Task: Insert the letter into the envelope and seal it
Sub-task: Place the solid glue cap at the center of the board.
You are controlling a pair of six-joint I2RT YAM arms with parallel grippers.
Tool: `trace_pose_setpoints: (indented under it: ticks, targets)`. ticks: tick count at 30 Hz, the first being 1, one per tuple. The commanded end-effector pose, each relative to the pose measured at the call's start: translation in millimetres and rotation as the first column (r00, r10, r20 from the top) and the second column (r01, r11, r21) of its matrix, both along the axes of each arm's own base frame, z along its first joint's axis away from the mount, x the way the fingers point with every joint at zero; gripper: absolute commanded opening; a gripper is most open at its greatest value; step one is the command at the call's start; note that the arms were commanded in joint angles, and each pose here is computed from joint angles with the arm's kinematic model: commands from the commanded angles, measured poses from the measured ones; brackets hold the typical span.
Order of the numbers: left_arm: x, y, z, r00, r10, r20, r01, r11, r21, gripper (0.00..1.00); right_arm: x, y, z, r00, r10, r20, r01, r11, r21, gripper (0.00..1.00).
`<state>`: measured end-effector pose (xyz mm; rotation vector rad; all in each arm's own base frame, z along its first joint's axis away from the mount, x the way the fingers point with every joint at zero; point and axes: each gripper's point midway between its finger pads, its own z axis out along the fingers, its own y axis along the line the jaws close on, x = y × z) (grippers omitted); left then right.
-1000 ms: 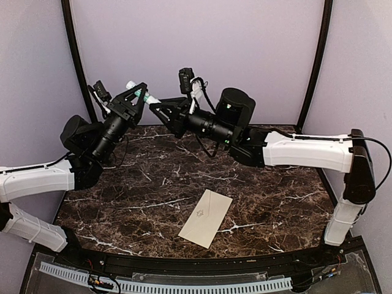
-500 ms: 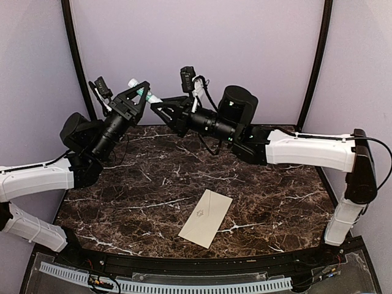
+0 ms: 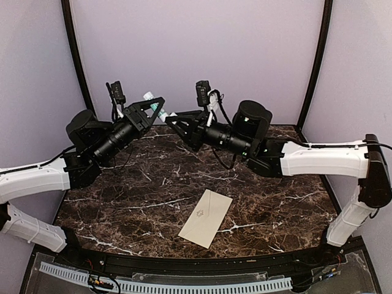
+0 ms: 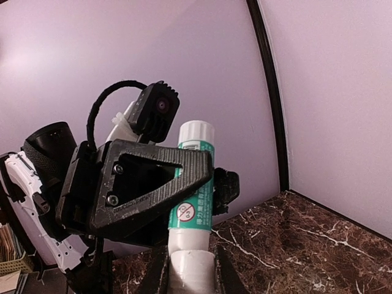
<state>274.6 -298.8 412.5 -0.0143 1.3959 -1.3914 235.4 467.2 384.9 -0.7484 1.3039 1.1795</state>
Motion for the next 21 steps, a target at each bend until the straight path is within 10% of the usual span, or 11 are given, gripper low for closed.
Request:
trace_pose_setpoints:
  ticks: [1, 11, 21]
  targets:
    - [-5.0, 1.7, 16.6, 0.999, -0.025, 0.035, 0.025, 1.0, 0.002, 0.0, -4.3, -19.4, 18.8, 0.999, -0.045, -0.013, 0.046, 0.995, 0.091, 0.0]
    - [6.1, 43.7, -11.3, 0.994, 0.109, 0.003, -0.109, 0.988, 0.109, 0.0, 27.4, -54.1, -125.5, 0.894, -0.336, -0.297, 0.223, 0.908, -0.355, 0.0]
    - [-3.3, 52.0, -41.9, 0.994, 0.102, -0.036, -0.094, 0.98, 0.178, 0.0, 19.8, -149.5, -292.9, 0.548, -0.646, -0.531, -0.026, 0.621, -0.783, 0.0]
